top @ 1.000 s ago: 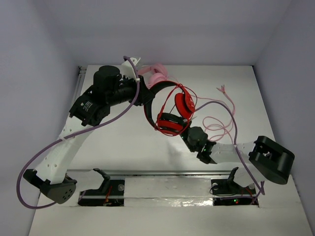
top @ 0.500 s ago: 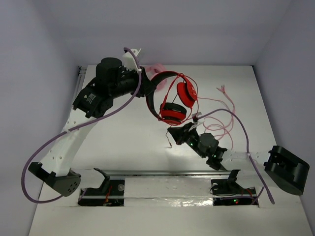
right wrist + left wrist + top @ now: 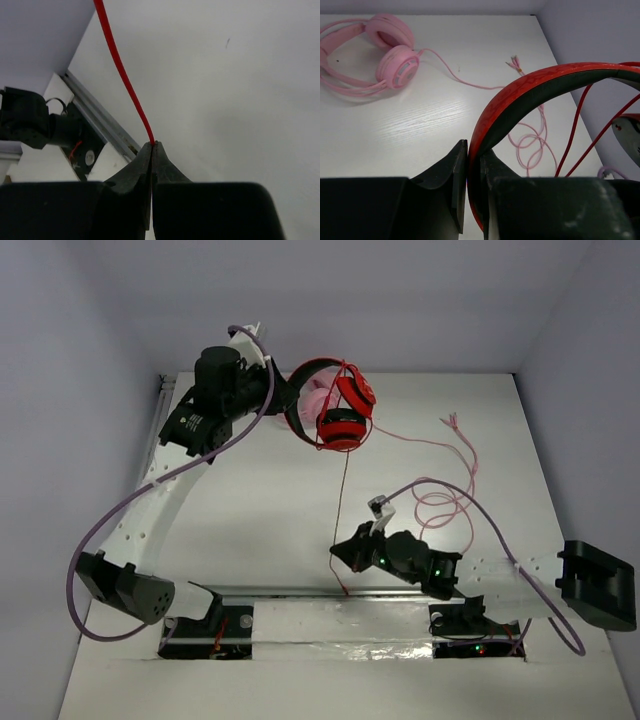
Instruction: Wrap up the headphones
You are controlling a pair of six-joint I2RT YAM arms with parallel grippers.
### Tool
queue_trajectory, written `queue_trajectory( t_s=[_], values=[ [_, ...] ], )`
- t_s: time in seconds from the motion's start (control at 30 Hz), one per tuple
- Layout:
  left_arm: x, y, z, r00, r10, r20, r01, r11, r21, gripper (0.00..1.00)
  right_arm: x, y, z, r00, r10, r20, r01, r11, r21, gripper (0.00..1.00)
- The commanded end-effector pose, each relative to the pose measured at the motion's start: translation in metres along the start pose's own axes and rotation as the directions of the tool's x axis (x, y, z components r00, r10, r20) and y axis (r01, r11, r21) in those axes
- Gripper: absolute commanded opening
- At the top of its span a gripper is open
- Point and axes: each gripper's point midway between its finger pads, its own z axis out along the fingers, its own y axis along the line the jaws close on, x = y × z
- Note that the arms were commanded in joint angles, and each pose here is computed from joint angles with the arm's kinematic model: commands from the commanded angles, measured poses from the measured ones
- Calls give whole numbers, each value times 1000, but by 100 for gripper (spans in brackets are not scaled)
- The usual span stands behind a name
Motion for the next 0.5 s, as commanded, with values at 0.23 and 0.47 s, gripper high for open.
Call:
queue_trajectory(
  t_s=[0.23, 0.47],
  values=[
    [-35, 43, 2, 940, -124, 316, 183, 970, -162, 0, 65, 61, -16, 963, -165, -214, 180, 982, 55, 0],
    [3, 78, 10, 930, -133, 341, 235, 931, -278, 0, 72, 99, -19, 927, -268, -262, 293, 954, 60, 0]
  ],
)
